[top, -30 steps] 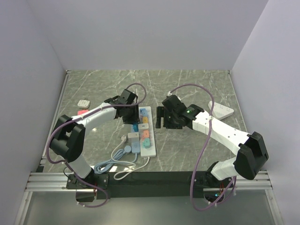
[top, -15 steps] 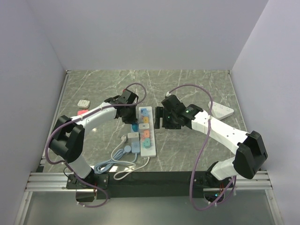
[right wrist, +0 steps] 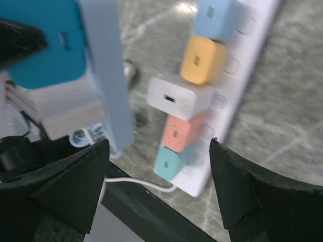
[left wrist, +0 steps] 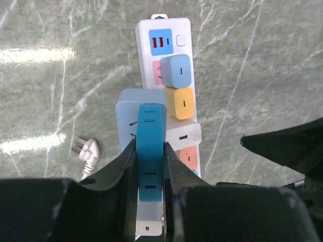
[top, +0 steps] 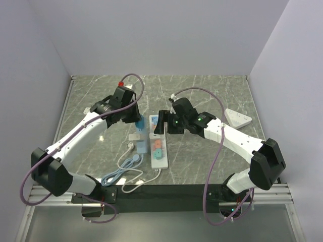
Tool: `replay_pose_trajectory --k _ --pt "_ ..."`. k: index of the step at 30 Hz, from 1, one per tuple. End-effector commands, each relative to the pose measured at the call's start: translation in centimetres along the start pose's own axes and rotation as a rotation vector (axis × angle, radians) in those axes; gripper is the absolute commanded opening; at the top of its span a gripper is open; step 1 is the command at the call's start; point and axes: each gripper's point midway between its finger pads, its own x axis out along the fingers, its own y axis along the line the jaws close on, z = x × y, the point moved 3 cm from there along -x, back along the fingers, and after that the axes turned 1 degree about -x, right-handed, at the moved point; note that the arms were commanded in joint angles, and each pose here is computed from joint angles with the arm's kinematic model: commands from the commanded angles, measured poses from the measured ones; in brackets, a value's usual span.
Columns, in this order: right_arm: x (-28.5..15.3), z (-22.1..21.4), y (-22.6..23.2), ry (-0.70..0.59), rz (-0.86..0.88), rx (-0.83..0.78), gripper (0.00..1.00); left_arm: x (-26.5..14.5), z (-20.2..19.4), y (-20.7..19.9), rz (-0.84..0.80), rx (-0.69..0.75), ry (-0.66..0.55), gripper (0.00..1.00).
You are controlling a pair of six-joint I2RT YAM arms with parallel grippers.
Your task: Pull the plug off the socket
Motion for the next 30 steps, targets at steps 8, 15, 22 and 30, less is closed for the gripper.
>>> replay_pose_trajectory --k 8,15,22,30 --pt "-0.9 2.9 6.1 -0.121 0.331 -0.131 0.87 -4.3 3.4 -1.0 -0.358 -0.134 -0.171 0.01" --pt "-1.3 2.4 6.2 -0.129 0.349 -0.171 0.87 -5.7 4.9 -2.2 -0.554 -0.161 -0.157 0.01" --pt "-0.1 0.9 6.5 -0.131 0.281 -0.267 0.88 -6.6 6.2 -2.6 -0.645 -0.207 -0.165 0.01" --pt "1.8 1.6 5.9 -0.198 0.149 -0.282 0.86 -7.2 6.9 -3.2 -0.699 -0.228 -0.154 0.01"
